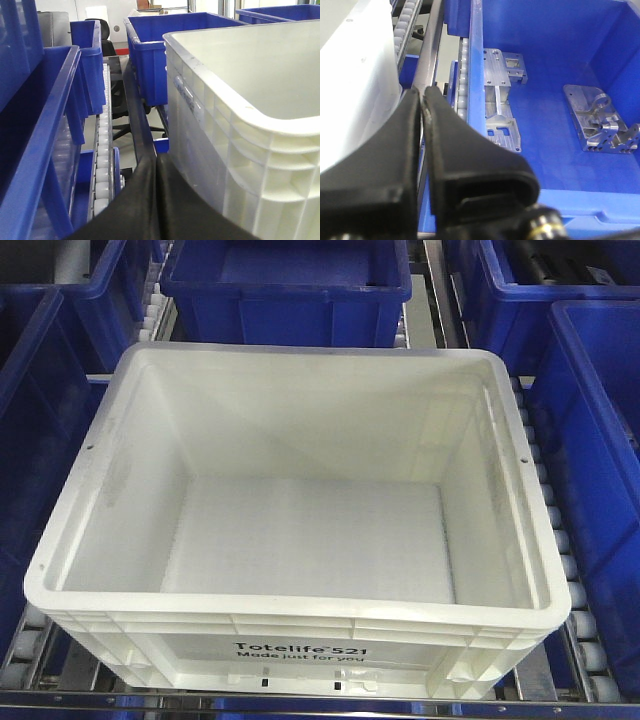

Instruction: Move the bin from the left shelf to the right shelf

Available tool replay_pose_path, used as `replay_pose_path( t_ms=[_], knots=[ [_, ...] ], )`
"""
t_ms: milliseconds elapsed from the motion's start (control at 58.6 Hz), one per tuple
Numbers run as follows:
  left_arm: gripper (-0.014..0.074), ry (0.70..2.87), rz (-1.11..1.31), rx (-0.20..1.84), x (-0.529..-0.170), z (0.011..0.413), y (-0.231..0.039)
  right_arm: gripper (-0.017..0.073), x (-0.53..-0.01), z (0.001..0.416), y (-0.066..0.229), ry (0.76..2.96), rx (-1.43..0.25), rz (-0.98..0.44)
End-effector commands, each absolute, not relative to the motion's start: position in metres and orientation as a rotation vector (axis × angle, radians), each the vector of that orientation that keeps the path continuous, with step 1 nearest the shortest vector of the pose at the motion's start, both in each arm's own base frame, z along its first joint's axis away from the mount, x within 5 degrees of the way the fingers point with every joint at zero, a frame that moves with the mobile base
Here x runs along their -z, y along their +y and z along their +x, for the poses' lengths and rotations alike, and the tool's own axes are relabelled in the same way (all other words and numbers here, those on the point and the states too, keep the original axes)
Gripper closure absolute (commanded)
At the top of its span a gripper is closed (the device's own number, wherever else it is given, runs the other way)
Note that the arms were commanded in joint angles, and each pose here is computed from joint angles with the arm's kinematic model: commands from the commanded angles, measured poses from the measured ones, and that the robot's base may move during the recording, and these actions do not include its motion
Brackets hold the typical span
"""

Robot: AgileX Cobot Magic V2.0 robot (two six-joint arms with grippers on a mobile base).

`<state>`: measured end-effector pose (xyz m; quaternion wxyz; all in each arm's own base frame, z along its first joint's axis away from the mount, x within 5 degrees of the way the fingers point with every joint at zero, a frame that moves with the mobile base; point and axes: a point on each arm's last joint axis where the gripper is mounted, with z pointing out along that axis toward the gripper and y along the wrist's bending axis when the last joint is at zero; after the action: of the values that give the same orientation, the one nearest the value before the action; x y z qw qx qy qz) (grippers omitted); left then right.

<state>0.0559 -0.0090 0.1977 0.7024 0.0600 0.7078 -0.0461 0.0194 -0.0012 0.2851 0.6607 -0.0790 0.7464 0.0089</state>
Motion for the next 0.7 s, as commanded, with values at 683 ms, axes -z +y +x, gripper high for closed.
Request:
replay_pose_path(
  t_ms=[683],
  knots=[
    [0.0600, 1.507, 0.108, 0.108, -0.199, 0.055, -0.008, 0.0567, -0.205, 0.055, 0.009, 1.438, -0.252, -0.025]
  ],
)
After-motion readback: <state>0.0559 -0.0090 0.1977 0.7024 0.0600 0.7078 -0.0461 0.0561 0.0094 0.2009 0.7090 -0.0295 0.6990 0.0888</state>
